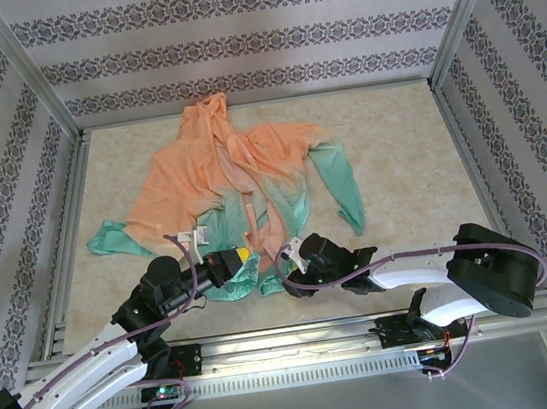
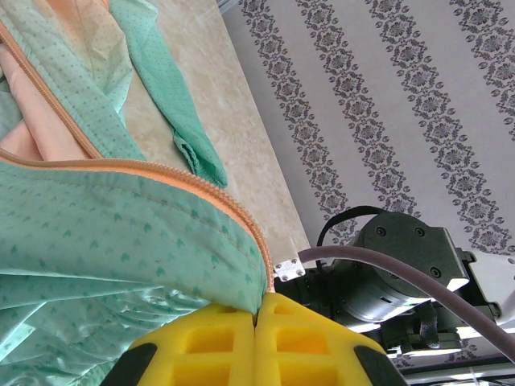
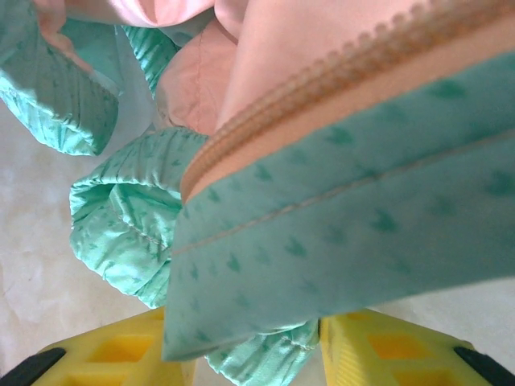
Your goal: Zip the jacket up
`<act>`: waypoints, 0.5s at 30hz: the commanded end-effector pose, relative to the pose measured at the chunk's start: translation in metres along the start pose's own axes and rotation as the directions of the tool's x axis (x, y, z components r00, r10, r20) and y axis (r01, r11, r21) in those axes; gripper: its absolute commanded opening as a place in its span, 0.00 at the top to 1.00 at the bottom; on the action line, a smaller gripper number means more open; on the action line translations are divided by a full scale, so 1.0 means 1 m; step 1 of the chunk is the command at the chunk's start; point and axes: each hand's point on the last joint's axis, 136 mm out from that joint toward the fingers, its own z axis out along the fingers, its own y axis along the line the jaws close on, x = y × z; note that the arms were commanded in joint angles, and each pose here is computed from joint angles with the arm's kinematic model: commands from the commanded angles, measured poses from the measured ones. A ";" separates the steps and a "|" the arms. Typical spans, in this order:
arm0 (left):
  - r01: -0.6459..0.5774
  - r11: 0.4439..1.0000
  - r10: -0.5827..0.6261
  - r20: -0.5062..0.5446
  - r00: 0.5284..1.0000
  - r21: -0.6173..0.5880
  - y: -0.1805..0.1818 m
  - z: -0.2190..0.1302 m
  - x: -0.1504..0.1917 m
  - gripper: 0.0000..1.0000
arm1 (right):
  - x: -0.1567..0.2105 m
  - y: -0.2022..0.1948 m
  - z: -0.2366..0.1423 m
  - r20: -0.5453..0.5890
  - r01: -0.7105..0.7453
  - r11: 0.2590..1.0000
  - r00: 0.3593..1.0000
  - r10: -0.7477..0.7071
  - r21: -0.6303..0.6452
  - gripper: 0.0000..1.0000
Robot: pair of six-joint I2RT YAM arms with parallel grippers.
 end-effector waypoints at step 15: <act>-0.040 0.999 0.039 -0.013 0.999 -0.037 0.009 -0.001 0.002 1.00 | -0.027 0.023 -0.001 0.075 0.073 0.993 0.995 -0.066 -0.091 0.96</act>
